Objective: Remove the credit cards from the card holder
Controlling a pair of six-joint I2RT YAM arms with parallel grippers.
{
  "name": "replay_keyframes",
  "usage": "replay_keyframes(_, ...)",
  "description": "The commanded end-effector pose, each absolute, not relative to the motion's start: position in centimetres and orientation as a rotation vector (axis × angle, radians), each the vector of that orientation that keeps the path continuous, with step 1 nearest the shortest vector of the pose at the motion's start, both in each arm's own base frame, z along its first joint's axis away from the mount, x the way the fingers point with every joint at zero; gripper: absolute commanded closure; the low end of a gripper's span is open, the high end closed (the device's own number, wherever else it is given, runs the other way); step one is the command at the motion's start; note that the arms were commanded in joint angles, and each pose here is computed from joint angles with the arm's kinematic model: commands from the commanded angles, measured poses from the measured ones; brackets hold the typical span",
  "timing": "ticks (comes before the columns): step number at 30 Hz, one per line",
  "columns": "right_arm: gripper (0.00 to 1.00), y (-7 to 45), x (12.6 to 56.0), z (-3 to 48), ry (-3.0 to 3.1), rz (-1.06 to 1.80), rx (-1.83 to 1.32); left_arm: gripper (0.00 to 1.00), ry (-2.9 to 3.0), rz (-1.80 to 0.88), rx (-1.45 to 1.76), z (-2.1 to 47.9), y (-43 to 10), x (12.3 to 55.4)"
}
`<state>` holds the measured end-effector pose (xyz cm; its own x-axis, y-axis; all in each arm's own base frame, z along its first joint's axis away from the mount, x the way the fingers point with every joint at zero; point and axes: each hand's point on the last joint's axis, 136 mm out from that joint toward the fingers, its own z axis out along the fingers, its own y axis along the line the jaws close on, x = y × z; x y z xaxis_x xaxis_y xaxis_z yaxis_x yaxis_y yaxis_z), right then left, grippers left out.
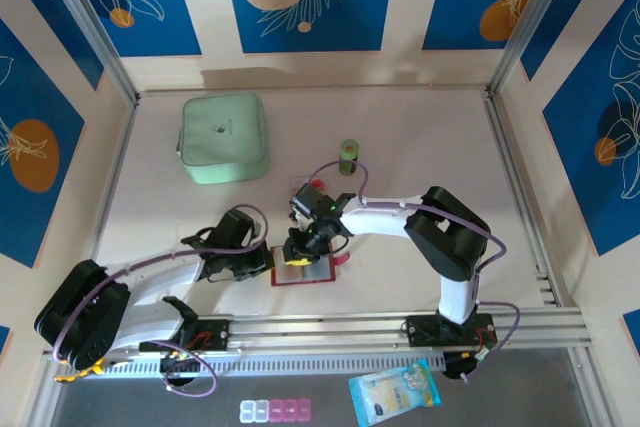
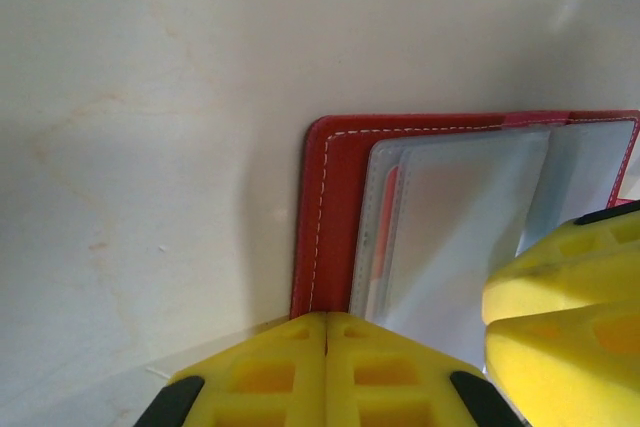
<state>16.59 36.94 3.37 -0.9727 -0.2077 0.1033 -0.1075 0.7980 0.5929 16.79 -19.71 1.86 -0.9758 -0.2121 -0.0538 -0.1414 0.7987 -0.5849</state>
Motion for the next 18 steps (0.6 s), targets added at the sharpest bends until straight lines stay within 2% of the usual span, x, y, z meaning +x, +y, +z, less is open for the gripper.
replay_keyframes(1,0.73,36.0,15.7,2.4,-2.806,-0.848,0.208,0.95,2.917,-0.848,-0.288,0.9,-18.9,16.0)
replay_keyframes(10,0.73,34.1,15.9,2.0,-2.838,-0.783,0.174,0.95,2.928,-0.833,-0.285,0.8,-18.8,15.9)
replay_keyframes(18,0.73,33.4,16.3,2.2,-2.819,-0.855,0.158,0.95,2.925,-0.830,-0.286,0.9,-18.9,16.1)
